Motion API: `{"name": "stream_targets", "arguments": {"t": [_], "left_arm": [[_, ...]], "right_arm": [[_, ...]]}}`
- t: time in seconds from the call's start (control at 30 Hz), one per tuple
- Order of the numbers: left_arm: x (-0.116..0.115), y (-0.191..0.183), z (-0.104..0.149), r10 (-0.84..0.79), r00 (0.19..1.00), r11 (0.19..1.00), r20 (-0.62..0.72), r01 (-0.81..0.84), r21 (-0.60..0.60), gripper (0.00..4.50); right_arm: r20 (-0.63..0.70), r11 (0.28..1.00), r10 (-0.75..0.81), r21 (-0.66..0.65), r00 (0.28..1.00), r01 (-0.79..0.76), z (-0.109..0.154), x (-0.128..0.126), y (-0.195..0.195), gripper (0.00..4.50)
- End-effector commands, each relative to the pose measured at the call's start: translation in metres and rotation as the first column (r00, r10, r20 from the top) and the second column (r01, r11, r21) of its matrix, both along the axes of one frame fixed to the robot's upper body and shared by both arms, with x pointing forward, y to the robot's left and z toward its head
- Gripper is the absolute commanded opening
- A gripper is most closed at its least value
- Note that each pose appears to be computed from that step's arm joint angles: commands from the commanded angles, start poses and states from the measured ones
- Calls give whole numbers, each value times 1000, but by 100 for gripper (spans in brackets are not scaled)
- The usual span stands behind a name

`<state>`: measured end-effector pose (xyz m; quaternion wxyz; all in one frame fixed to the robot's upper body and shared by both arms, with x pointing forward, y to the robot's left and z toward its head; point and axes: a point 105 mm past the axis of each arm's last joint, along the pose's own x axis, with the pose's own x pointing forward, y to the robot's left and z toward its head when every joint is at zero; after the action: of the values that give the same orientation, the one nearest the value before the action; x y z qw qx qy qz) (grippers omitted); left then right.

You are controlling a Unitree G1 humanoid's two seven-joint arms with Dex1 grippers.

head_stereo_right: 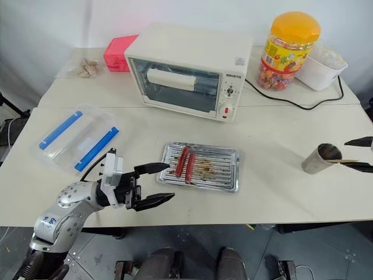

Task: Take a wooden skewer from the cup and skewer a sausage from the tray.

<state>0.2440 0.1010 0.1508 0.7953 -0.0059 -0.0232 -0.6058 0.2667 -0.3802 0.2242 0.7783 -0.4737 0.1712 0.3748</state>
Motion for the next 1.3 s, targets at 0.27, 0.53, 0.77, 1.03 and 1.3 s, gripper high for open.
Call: {"name": "stream_targets", "arguments": {"t": [0.27,0.53,0.77,1.03,1.3], "left_arm": [[-3,3,8,24,999,1000,48,-24,-10,450],[-3,4,6,36,998,999,45,-36,-11,450],[-2,4,5,41,998,999,45,-41,-15,450],[-1,4,2,46,998,999,44,-45,-16,450],[1,4,-3,41,998,999,39,-41,-16,450]], "right_arm": [[-38,996,52,-76,998,-55,-9,-1,-1,220],[-19,995,58,-77,998,-59,-7,2,1,3],[-3,995,68,-77,998,-68,-1,5,3,3],[26,993,95,-76,995,-93,18,3,9,3],[27,997,65,-30,997,-64,38,-8,8,3]]}}
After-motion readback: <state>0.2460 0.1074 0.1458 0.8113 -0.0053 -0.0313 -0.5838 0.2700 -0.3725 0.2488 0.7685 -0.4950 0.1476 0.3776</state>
